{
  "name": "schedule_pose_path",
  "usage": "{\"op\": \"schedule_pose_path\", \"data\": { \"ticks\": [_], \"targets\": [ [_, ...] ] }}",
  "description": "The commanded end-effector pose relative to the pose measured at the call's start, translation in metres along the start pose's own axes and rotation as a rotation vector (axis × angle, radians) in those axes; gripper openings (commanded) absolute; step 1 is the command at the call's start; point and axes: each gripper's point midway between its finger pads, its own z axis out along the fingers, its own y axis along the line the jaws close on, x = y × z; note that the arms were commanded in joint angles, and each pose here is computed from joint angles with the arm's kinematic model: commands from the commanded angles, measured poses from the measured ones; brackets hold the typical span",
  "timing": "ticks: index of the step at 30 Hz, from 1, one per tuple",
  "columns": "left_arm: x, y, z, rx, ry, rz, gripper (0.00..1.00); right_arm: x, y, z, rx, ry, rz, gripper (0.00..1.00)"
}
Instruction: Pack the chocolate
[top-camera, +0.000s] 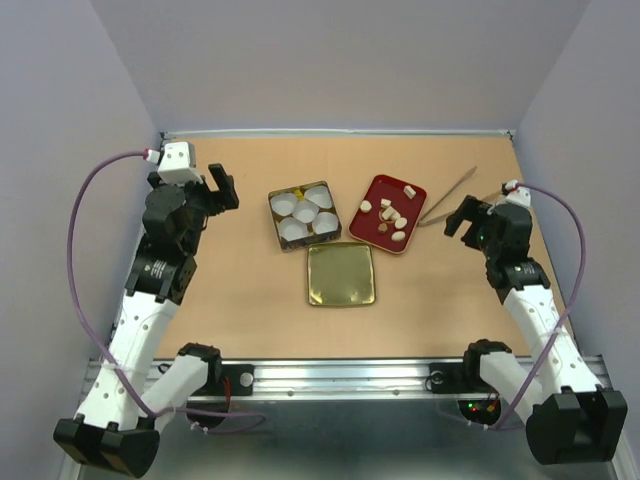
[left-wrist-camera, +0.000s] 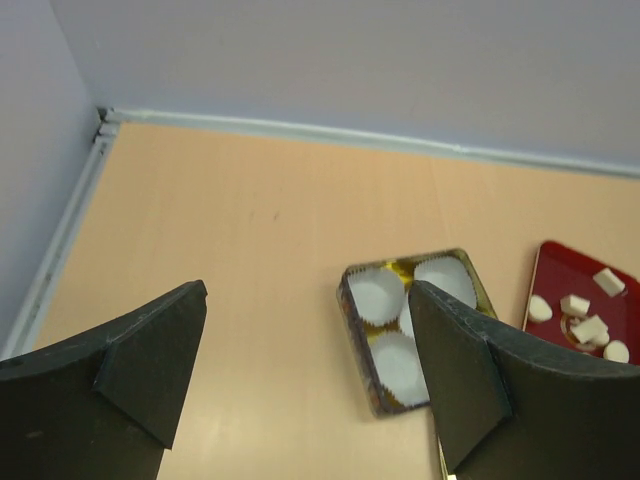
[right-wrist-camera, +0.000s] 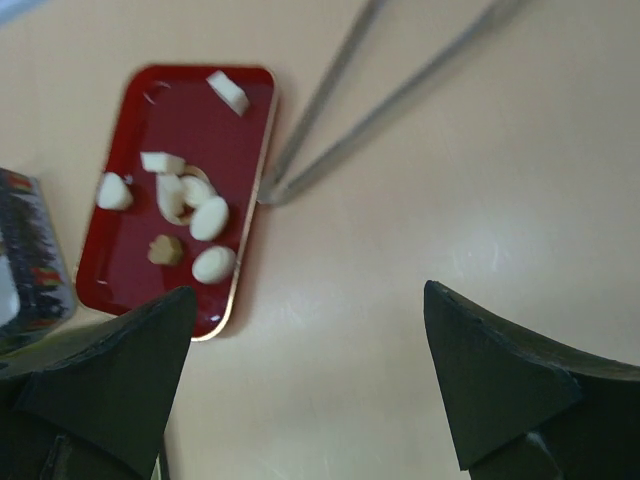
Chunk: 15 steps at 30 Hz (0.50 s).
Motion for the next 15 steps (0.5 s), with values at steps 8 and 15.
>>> {"op": "schedule_pose_path", "data": {
  "ticks": [8,15],
  "targets": [
    [0.005,0.001,-0.015,0.014,-0.023,0.003,0.94,0.033,-0.038,0.013,0.229,0.076,0.153,1.0],
    [0.025,0.009,-0.006,-0.036,0.045,0.011,0.93,0.031,-0.041,0.035,0.306,0.098,0.213,1.0]
  ]
}}
